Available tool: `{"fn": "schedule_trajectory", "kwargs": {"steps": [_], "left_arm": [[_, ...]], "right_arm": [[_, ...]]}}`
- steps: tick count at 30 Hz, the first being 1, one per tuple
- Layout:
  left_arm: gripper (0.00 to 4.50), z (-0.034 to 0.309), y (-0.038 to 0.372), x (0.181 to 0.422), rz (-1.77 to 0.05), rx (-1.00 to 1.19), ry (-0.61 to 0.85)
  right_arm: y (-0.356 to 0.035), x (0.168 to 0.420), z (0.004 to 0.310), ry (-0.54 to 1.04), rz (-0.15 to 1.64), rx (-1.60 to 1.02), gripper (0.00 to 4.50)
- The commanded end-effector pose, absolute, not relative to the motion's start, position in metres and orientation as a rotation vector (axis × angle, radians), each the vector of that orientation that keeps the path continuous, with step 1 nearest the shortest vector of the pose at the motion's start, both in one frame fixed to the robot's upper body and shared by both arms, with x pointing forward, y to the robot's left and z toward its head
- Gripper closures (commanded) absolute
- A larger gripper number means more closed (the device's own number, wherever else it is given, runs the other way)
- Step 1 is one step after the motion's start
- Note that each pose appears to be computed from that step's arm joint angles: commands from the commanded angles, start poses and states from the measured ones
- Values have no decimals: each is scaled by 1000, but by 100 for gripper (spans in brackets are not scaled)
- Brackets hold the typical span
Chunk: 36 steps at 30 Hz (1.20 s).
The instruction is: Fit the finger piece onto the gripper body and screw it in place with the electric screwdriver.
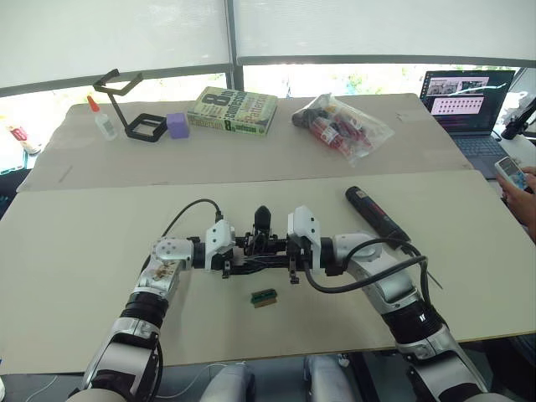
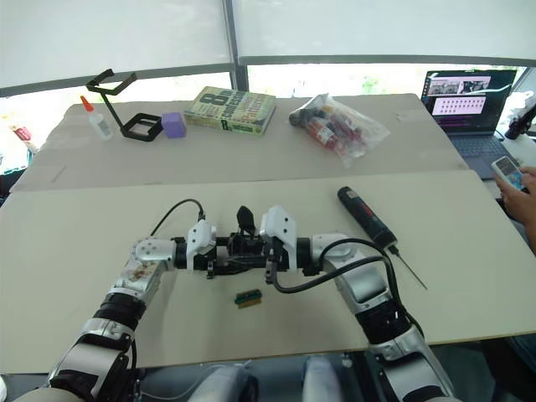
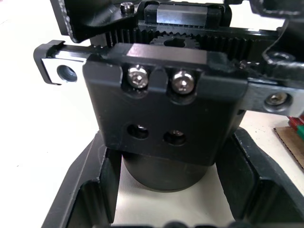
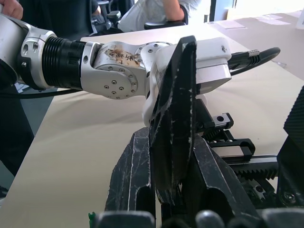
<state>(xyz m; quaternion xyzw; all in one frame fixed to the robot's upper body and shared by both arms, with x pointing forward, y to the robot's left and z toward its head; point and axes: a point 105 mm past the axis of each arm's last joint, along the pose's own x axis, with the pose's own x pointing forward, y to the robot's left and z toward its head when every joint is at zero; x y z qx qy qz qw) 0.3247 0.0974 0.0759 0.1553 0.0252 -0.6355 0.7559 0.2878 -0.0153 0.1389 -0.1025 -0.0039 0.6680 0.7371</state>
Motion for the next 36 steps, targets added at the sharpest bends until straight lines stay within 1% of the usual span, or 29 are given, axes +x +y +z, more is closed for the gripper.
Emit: {"fn": "schedule_trajectory", "kwargs": {"steps": [1, 6, 12, 15, 19, 23, 28, 36], "left_arm": [[220, 63, 98, 317, -1416, 339, 111], [220, 62, 97, 316, -1414, 339, 111], [220, 62, 97, 316, -1413, 336, 112], [220, 62, 97, 316, -1413, 334, 112], [220, 61, 97, 315, -1412, 332, 115], [220, 60, 97, 314, -1412, 330, 118], [220, 59, 96, 313, -1411, 329, 119], [220, 59, 94, 313, -1413, 328, 119]], "right_arm": [[-25, 292, 144, 1, 1441, -247, 412], [-26, 293, 146, 9, 1435, -263, 412], [-20, 287, 146, 6, 1450, -252, 412], [-19, 288, 154, -42, 1445, -247, 412], [-20, 285, 173, -131, 1449, -229, 412], [-17, 283, 180, -156, 1461, -222, 412], [-11, 284, 170, -108, 1466, -226, 412], [-13, 285, 150, -32, 1459, -226, 412]]}}
